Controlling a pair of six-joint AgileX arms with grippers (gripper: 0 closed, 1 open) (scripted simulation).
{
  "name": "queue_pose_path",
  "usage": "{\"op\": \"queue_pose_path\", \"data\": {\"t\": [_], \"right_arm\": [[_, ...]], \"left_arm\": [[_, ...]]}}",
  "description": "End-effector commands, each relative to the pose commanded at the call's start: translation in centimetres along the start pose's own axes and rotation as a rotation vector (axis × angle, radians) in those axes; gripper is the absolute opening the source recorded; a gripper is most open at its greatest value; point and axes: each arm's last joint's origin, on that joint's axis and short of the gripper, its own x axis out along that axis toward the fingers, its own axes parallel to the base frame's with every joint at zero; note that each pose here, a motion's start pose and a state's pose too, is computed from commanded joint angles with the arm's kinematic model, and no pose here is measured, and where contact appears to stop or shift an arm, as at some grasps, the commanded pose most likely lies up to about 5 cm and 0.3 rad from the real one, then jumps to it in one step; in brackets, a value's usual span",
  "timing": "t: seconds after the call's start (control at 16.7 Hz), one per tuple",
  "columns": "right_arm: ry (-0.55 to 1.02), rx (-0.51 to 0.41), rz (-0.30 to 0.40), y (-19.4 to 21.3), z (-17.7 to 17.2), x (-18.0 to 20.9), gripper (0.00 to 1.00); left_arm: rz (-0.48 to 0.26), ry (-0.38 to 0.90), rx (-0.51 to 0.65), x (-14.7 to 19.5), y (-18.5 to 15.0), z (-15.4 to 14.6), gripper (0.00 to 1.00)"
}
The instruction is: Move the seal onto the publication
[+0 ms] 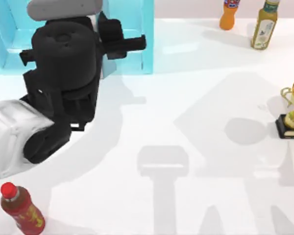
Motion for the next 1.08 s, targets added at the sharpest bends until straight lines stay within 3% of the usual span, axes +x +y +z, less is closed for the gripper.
{"op": "queue_pose_path", "data": {"t": [0.24, 0.48, 0.84, 1.08], "right_arm": [[0.000, 0.000, 0.000, 0.0, 0.0, 0.0, 1.00], [0.000, 0.000, 0.000, 0.0, 0.0, 0.0, 1.00], [0.000, 0.000, 0.000, 0.0, 0.0, 0.0, 1.00], [0.000, 0.000, 0.000, 0.0, 0.0, 0.0, 1.00]], "left_arm": [[0.063, 0.092, -0.229, 0.6, -4.0, -2.8, 0.00], [0.166, 0.132, -0.552, 0.3, -8.3, -6.3, 0.00], [0.292, 0.058, -1.055, -1.9, -13.6, -11.2, 0.00], [0.312, -0.017, -1.277, -3.8, -15.8, -13.4, 0.00]]}}
